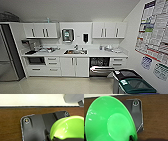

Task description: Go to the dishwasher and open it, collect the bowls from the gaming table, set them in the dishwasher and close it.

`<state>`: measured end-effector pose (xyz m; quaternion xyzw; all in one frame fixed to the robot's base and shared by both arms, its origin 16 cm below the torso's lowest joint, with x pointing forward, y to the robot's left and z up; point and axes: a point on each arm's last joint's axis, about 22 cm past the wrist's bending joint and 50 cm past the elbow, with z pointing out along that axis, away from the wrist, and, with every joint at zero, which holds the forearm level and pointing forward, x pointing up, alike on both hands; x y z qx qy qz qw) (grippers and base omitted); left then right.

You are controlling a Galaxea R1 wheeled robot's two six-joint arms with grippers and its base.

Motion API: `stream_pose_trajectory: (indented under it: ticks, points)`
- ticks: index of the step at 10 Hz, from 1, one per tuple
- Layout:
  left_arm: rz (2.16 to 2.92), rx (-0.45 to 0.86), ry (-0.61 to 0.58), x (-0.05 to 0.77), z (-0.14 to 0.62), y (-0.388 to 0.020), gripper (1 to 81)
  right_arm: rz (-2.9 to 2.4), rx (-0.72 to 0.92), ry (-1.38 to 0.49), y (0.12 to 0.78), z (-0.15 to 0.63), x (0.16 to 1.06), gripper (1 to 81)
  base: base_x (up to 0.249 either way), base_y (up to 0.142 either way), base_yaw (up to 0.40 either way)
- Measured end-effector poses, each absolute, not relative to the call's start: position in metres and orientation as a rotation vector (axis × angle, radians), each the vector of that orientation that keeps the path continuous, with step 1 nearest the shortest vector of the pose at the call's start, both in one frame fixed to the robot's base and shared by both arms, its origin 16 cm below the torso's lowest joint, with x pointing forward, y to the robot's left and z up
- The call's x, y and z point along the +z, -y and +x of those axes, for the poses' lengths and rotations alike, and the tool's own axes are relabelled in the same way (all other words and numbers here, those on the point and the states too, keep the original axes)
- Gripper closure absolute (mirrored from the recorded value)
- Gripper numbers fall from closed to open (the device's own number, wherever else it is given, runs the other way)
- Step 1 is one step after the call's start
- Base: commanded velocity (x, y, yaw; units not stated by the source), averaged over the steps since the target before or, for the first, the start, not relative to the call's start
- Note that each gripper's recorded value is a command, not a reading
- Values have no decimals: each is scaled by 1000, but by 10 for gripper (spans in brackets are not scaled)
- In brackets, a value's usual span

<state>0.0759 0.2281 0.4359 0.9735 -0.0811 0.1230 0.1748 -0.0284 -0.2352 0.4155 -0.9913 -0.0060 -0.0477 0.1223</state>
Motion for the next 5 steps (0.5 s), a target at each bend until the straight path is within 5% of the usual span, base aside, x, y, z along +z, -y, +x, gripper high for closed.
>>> stream_pose_trajectory:
  ticks: [5]
  points:
    - [2758, 350, 230, 436, 76, -228, 811, -2893, -138, 18, 235, -28, 415, 811, 144, 0, 0]
